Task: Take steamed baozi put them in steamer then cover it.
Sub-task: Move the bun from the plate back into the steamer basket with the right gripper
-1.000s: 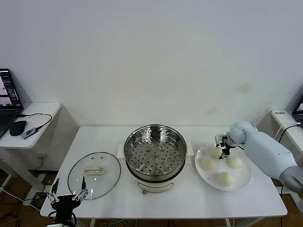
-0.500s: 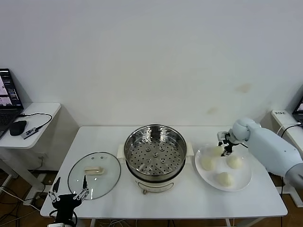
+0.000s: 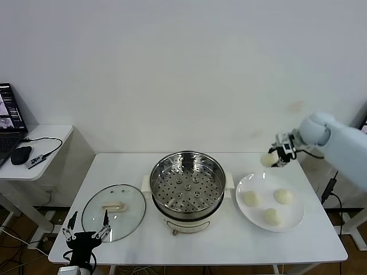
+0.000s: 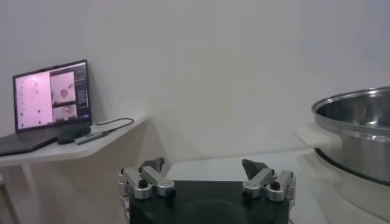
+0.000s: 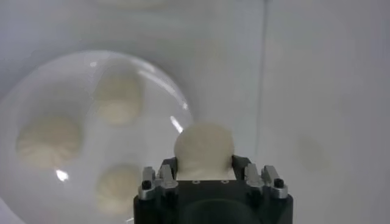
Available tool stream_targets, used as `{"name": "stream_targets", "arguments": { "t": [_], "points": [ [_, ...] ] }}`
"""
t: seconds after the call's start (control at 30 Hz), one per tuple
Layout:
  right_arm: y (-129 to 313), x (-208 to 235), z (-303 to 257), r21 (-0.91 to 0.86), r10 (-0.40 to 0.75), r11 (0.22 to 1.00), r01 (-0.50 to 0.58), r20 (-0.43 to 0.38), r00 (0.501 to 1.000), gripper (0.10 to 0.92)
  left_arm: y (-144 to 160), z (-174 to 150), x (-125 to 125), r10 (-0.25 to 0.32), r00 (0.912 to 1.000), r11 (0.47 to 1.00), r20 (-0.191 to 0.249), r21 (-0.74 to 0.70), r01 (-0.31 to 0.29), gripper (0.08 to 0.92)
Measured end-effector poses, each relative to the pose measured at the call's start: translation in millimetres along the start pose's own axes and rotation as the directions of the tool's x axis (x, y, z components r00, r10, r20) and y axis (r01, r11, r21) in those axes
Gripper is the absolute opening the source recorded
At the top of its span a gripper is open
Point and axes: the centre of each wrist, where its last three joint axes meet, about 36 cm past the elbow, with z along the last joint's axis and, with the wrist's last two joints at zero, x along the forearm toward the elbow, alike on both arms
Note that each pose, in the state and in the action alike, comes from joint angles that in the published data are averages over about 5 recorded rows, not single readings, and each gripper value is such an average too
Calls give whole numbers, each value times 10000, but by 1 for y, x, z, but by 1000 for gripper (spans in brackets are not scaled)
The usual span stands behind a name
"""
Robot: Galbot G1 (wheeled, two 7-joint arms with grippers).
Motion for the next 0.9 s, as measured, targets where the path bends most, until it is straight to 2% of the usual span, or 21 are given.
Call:
{"name": "stream_targets", "arguments": {
  "t": [0.2, 0.37, 0.63, 0.9],
  "points": [
    [-14, 31, -51, 974, 183, 9949, -270, 889, 9959, 568, 1, -1, -3, 4, 10000, 10000, 42, 88, -4, 823],
    [-21, 34, -94, 1849, -38, 9824, -251, 1542, 9880, 568, 3, -2, -3, -38, 10000, 9999, 42, 98, 38, 823],
    [-27, 13, -163, 3650, -526, 9307, -258, 2032, 9777, 568, 7, -2, -3, -165, 9999, 9998, 37, 83, 165, 823],
    [-31, -21, -218, 5552, -753, 8300, -530, 2057, 9757, 568, 8, -3, -2, -288, 9996, 9995, 38, 129, 288, 823]
  ]
}}
